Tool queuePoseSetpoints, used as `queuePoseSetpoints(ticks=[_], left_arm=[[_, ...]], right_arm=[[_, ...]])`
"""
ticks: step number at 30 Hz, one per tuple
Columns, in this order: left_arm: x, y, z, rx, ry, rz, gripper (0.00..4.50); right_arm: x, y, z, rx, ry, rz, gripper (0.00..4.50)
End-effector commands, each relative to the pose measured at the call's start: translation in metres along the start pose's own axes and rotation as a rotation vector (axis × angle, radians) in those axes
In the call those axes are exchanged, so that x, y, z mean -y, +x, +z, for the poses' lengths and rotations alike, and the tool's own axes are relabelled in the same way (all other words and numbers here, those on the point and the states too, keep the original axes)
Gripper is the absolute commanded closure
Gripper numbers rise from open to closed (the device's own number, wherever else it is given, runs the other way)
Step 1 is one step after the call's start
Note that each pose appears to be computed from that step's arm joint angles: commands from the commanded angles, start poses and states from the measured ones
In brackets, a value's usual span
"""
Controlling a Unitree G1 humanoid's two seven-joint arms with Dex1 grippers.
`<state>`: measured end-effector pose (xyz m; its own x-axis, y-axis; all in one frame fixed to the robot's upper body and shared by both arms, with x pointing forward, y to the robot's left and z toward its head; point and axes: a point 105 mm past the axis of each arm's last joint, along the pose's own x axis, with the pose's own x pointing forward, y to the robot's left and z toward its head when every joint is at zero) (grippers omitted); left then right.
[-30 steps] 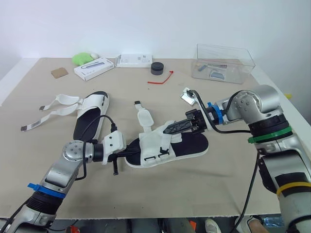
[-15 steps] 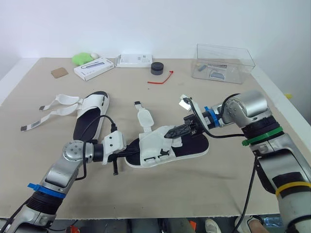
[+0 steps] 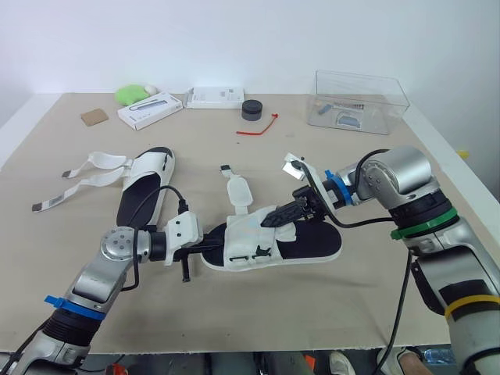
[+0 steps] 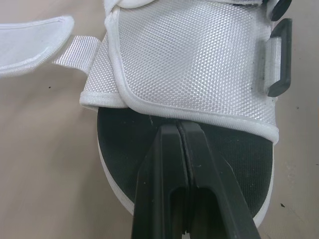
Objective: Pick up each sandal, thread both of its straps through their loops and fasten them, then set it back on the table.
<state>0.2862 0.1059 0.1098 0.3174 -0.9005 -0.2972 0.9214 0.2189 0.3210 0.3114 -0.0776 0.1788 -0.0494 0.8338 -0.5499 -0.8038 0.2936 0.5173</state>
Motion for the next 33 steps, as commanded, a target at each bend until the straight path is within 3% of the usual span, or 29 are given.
queuePoseSetpoints(ticks=[1, 22, 24, 28, 33], left_arm=[[0.002, -0.001, -0.007, -0.028, -0.01, 0.001, 4.5], [0.003, 0.003, -0.008, -0.024, -0.02, 0.004, 4.5], [0.003, 0.003, -0.008, -0.025, -0.02, 0.004, 4.5], [0.003, 0.003, -0.009, -0.028, -0.019, 0.0, 4.5], [0.002, 0.003, -0.008, -0.03, -0.016, -0.007, 4.5]], right_arm=[[-0.02, 0.003, 0.009, 0.004, -0.076, 0.058, 4.43], [-0.044, 0.01, -0.01, -0.059, -0.071, 0.088, 4.43], [-0.042, 0.012, -0.016, -0.059, -0.084, 0.069, 3.91], [-0.04, 0.009, -0.014, -0.01, -0.127, 0.022, 2.43], [-0.044, -0.004, -0.011, 0.034, -0.175, -0.023, 2.43]])
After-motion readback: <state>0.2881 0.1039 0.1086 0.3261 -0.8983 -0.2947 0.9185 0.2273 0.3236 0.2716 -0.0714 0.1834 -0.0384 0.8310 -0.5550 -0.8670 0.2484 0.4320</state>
